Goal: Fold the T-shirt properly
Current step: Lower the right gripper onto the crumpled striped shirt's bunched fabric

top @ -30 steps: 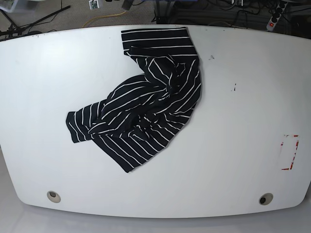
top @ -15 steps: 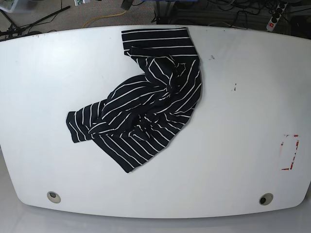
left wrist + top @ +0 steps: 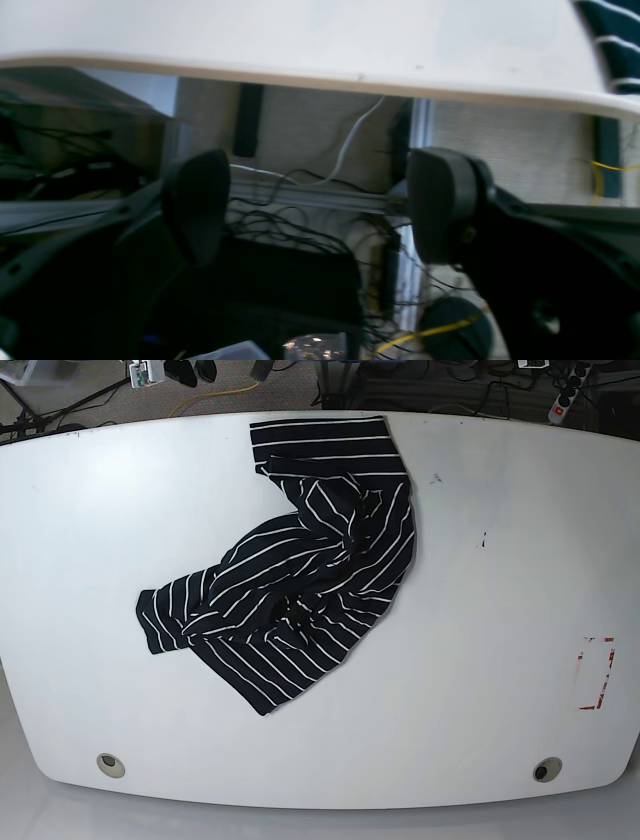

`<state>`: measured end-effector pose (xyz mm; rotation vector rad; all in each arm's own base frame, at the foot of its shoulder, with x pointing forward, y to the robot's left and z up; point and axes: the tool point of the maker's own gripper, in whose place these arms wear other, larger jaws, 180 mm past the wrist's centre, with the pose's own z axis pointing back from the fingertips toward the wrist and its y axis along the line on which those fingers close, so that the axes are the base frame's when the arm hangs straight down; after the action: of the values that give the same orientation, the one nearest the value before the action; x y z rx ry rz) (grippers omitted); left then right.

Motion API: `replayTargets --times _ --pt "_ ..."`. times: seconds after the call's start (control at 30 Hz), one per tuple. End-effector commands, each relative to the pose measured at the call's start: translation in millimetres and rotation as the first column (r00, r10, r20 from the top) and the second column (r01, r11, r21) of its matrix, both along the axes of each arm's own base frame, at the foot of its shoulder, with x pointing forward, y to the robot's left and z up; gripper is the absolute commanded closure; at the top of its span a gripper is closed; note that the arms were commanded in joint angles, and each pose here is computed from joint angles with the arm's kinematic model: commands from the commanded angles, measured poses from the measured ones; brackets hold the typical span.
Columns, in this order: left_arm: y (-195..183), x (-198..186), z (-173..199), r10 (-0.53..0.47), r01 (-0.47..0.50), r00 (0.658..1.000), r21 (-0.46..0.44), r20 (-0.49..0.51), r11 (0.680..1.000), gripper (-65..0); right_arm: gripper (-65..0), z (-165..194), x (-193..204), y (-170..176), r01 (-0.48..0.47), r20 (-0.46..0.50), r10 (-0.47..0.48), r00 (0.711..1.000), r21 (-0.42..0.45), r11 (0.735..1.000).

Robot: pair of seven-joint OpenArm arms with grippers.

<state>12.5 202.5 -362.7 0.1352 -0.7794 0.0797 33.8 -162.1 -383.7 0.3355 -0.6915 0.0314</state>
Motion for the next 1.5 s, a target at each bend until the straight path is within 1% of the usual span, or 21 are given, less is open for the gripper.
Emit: replayTargets --times 0.0,0.07,0.13,0.27,0.47,0.57,0.63,0.77,0.8,0.9,0.97,1.0,1.1,1.2,1.3,1.4,1.47 --pt "0.2 10.6 6.5 -0.013 0.013 0.999 0.008 0.042 1.0 -51.5 -18.7 9.3 12.0 -4.1 0.009 0.051 -0.009 0.999 0.002 1.0" --pt "0.2 28.7 7.8 -0.069 0.068 0.995 0.01 0.079 0.998 -51.5 -18.7 11.3 25.3 -5.2 0.011 0.087 -0.011 0.996 0.0 1.0" --pt "-8.8 40.3 7.5 -0.125 0.127 0.987 -0.015 0.103 0.992 -51.7 -18.7 12.7 32.8 -4.6 0.012 0.107 -0.012 0.994 0.004 1.0" --pt "-15.0 60.4 10.6 -0.19 0.195 0.97 -0.025 0.15 0.98 -51.7 -18.7 19.2 49.2 -2.4 0.039 0.154 -0.046 0.987 0.05 0.998" --pt "-23.5 92.2 5.8 -0.255 0.265 0.953 -0.043 0.162 0.963 -51.7 -19.3 28.5 72.6 -2.0 0.066 0.216 -0.086 0.973 0.096 0.993" --pt "-33.8 99.0 3.0 -0.298 0.312 0.942 -0.07 0.156 0.948 -51.7 -19.3 27.4 79.2 -2.0 0.058 0.216 -0.076 0.973 0.09 0.994" --pt "-43.4 105.1 1.5 -0.337 0.354 0.928 -0.093 0.158 0.931 -51.7 -19.3 26.9 86.9 -1.6 0.048 0.218 -0.065 0.974 0.085 0.995" --pt "-51.0 118.7 1.3 -0.381 0.399 0.91 -0.099 0.163 0.911 -51.7 -19.5 26.5 101.9 1.4 0.025 0.224 -0.042 0.974 0.078 0.997" --pt "-51.8 121.2 1.2 -0.386 0.405 0.908 -0.099 0.163 0.909 -51.7 -20.8 28.7 107.6 2.0 0.015 0.231 -0.031 0.972 0.072 0.997" --pt "-50.8 120.8 -4.1 -0.388 0.404 0.91 -0.102 0.145 0.909 -51.7 -30.4 32.1 120.9 5.2 -0.014 0.232 0.002 0.973 0.053 0.998" --pt "-49.5 120.4 -5.7 -0.392 0.407 0.909 -0.098 0.14 0.908 -51.7 -34.7 36.4 128.7 9.4 -0.039 0.239 0.027 0.971 0.044 0.998" --pt "-49.0 122.7 -4.8 -0.391 0.406 0.909 -0.095 0.146 0.909 -51.7 -35.8 37.5 132.9 12.2 -0.056 0.238 0.045 0.97 0.039 0.998" --pt "-47.8 124.0 -4.4 -0.39 0.405 0.909 -0.09 0.147 0.91 -51.7 -35.7 41.3 145.5 20.5 -0.091 0.244 0.08 0.967 0.033 0.995" --pt "-47.0 124.1 -4.2 -0.391 0.406 0.909 -0.088 0.147 0.91 -51.7 -35.8 45.1 159.0 41.7 -0.17 0.261 0.153 0.953 0.044 0.984" --pt "-42.7 125.3 -2.6 -0.385 0.398 0.911 -0.077 0.148 0.914 -51.7 -36.0 52.5 173.3 70.9 -0.284 0.29 0.258 0.922 0.049 0.958" --pt "-36.4 125.7 -2.2 -0.368 0.381 0.918 -0.067 0.147 0.922 -51.7 -36.1 58.3 186.2 86.8 -0.353 0.304 0.327 0.895 0.031 0.935" --pt "-34.8 125.9 -2.0 -0.365 0.377 0.92 -0.064 0.146 0.924 -51.7 -36.1 64.2 198.5 100.5 -0.402 0.31 0.379 0.872 0.012 0.915"
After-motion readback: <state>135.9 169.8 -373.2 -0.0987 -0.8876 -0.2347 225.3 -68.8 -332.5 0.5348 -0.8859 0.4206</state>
